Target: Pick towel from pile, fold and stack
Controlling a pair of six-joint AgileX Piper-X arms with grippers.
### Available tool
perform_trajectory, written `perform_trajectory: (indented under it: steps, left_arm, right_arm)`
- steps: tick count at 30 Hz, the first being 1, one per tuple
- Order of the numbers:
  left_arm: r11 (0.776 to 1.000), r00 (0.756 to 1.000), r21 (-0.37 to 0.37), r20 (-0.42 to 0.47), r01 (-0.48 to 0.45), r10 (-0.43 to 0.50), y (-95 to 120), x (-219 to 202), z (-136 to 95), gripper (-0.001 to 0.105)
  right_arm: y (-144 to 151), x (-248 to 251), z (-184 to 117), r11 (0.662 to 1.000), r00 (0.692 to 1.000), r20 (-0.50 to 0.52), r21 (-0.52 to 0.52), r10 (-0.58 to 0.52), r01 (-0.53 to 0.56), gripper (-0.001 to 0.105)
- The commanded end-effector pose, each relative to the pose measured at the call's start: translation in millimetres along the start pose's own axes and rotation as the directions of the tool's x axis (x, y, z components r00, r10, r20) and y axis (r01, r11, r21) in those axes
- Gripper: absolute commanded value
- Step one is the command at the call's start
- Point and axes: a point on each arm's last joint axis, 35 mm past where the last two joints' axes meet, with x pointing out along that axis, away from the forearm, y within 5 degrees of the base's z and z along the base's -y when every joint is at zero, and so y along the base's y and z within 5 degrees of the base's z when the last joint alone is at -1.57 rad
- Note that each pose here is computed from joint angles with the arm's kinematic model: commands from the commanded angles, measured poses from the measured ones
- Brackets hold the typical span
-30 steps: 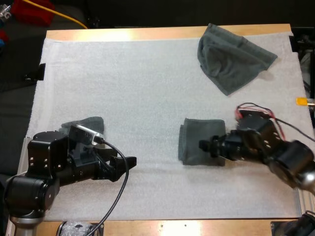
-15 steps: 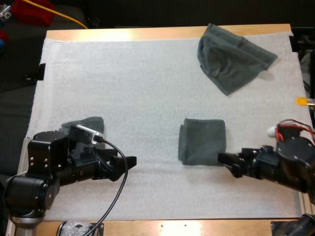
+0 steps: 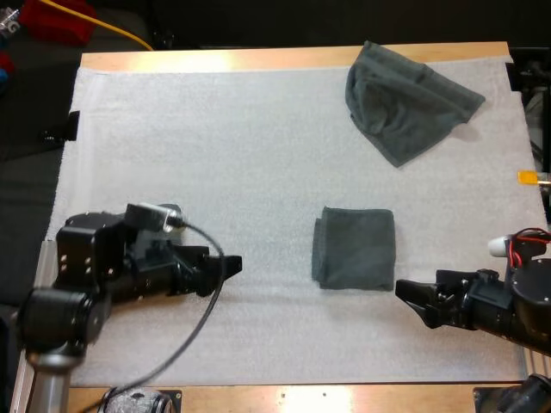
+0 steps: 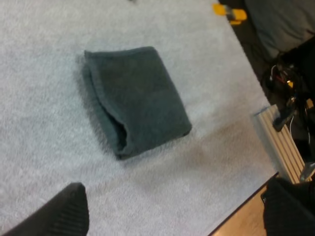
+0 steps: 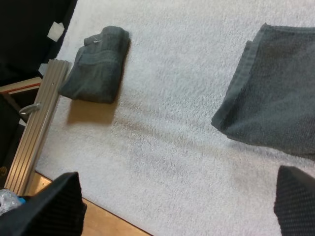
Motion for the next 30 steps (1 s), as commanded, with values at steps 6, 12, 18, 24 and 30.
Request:
perform_trajectory:
  steps: [6,12,18,24,30]
  left_arm:
    - [1.000,0.999,-0.018,-0.035,0.011,-0.012,8,18,15,0.071]
    - [0.999,0.995,0.020,-0.091,0.050,-0.048,10,56,34,0.071]
    - [0.997,0.984,-0.045,-0.164,0.056,-0.063,23,109,50,0.071]
    - [0.996,0.954,-0.093,-0.298,0.016,-0.043,43,163,47,0.071]
    - [0.988,0.922,-0.151,-0.386,-0.028,-0.033,61,211,38,0.071]
  right_arm:
    - [2,-3,2,1.000,1.000,0.007,-0.014,0.013,-0.012,0.077]
    - [2,-3,2,1.000,1.000,0.007,-0.014,0.013,-0.012,0.077]
    - [2,-3,2,1.000,1.000,0.007,-0.014,0.013,-0.012,0.077]
    - [2,-3,2,1.000,1.000,0.007,-0.014,0.013,-0.012,0.077]
    - [2,-3,2,1.000,1.000,0.007,-0.012,0.013,-0.012,0.077]
